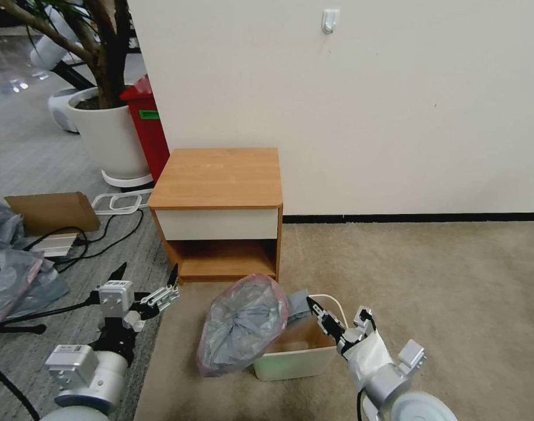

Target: Pick up the garbage bag from the table and place it over the trash can.

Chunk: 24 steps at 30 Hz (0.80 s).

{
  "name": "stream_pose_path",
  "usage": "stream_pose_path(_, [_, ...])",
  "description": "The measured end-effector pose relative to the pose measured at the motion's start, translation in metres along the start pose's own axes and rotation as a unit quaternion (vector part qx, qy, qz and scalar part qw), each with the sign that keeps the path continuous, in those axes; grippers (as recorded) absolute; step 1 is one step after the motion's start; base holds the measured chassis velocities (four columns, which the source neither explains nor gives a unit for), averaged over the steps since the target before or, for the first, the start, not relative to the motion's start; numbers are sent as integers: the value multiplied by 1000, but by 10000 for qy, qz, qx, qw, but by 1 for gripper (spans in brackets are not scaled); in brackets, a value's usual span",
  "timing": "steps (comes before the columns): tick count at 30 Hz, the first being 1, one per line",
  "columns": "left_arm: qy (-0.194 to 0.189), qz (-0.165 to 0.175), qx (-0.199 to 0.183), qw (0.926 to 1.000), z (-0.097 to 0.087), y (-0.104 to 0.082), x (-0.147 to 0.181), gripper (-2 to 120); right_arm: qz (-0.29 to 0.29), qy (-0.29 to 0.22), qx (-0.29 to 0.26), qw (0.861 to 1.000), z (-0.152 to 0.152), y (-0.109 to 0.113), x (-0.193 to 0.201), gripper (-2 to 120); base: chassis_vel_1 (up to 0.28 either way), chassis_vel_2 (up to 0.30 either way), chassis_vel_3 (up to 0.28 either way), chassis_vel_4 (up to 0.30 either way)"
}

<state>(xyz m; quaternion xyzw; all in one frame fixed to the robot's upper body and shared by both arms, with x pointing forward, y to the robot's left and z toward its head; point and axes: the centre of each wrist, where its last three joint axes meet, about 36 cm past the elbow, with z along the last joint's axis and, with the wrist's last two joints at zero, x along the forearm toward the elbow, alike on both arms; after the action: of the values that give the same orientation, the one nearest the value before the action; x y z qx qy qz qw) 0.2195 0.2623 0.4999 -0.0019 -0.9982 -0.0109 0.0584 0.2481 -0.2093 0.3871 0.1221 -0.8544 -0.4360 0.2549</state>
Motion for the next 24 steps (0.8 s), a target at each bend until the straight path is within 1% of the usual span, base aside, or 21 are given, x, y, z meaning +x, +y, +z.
stream_pose_path(4, [-73,-2,36,10000,2,-1,0,100,226,-105,145,9996,-1,-4,2,0,0,0,0,0])
stream_pose_path(6, [-84,0,42,10000,2,-1,-1,100,300,-133,175,9993,-1,-4,2,2,0,0,0,0])
stream_pose_path(8, [-111,2,54,9999,2,-1,-1,100,396,-183,234,9988,-1,-4,2,10,0,0,0,0])
stream_pose_path(9, [-128,-3,54,9999,3,-1,-2,100,441,-202,262,9985,-1,-4,2,17,0,0,0,0])
stream_pose_path(10, [-135,-6,52,9999,3,-1,-2,100,462,-200,280,9983,-1,-3,3,20,0,0,0,0])
stream_pose_path(11, [-135,-6,52,9999,3,-1,-2,100,462,-200,280,9983,-1,-3,3,20,0,0,0,0])
stream_pose_path(14, [-151,-31,34,9999,3,1,-2,100,524,-193,346,9978,-1,-1,6,34,0,0,0,0])
stream_pose_path(15, [-151,-31,34,9999,3,1,-2,100,524,-193,346,9978,-1,-1,6,34,0,0,0,0])
stream_pose_path(16, [-152,-33,33,9999,3,1,-2,100,544,-217,367,9976,-2,0,8,40,0,0,0,0])
stream_pose_path(17, [-151,-33,35,9999,3,1,-2,100,557,-248,380,9974,-3,0,10,41,0,0,0,0])
stream_pose_path(18, [-141,-24,51,9999,3,0,-2,100,570,-330,411,9970,-4,2,11,48,0,0,0,0])
stream_pose_path(19, [-141,-24,51,9999,3,0,-2,100,570,-330,411,9970,-4,2,11,48,0,0,0,0])
stream_pose_path(21, [-107,37,98,9999,5,-4,-2,100,566,-469,475,9962,-5,5,13,56,0,0,0,0])
stream_pose_path(22, [-107,37,98,9999,5,-4,-2,100,566,-469,475,9962,-5,5,13,56,0,0,0,0])
stream_pose_path(24, [41,249,201,9995,8,-16,-1,100,541,-597,531,9953,-6,9,14,71,0,0,0,0])
